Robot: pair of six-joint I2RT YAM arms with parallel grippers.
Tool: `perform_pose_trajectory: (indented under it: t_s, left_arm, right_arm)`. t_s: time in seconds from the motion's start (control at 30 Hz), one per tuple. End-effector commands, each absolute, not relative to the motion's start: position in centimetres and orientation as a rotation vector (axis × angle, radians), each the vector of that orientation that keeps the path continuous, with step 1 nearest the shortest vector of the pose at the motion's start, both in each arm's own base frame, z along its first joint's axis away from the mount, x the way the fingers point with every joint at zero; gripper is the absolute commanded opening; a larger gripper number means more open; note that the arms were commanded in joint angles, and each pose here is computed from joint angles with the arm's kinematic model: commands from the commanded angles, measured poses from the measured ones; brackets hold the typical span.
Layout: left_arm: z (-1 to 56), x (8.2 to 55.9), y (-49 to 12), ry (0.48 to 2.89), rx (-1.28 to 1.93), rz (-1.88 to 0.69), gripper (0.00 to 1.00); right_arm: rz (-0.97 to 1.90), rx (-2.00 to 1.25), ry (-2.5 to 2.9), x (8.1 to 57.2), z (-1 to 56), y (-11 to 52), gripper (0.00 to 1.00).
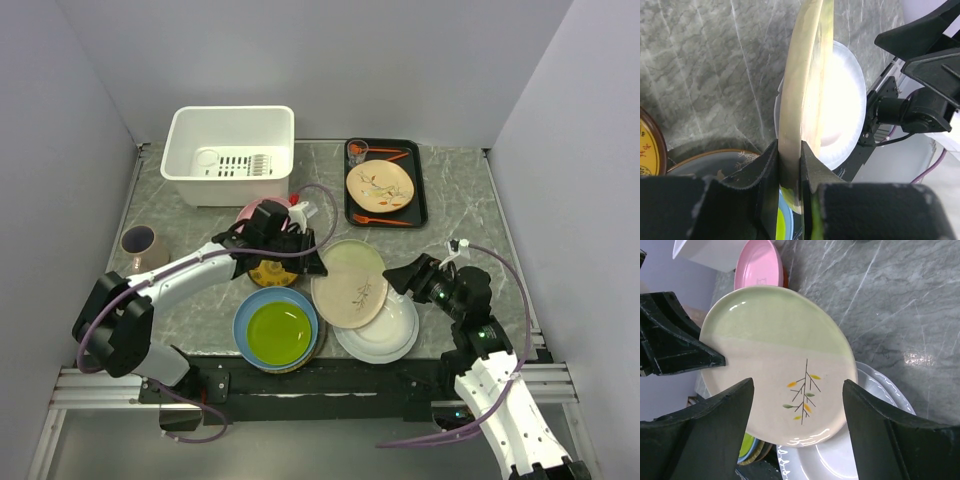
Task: Place the plates into the plastic bin on the countertop
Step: Pick up the plate at the center of the board, then place the plate in the plastic bin.
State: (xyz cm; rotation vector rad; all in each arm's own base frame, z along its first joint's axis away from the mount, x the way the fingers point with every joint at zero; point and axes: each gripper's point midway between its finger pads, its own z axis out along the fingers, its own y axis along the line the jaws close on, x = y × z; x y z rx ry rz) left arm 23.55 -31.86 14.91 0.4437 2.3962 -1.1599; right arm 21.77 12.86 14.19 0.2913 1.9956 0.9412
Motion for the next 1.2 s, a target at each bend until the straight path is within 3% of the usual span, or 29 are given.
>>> perform_pose_trajectory:
  t_s: [0.0, 0.7, 1.17]
  left_arm:
    - [19.4, 25.0, -32.0, 2.232, 0.41, -1.291, 0.01]
    - [27.4, 33.0, -31.6, 2.047, 0.321, -1.338, 0.01]
    - [29.2, 37.8, -30.0, 1.986, 0.206, -1.314, 0.01]
  right_arm:
    - [0.959, 0.251, 1.919, 22.2, 17.0, 13.1, 0.79]
    - [0.947, 0.226, 1.936, 21.9, 16.5, 13.1, 0.88]
    - [0.93, 0.211, 1.956, 22.3, 15.8, 13.1, 0.95]
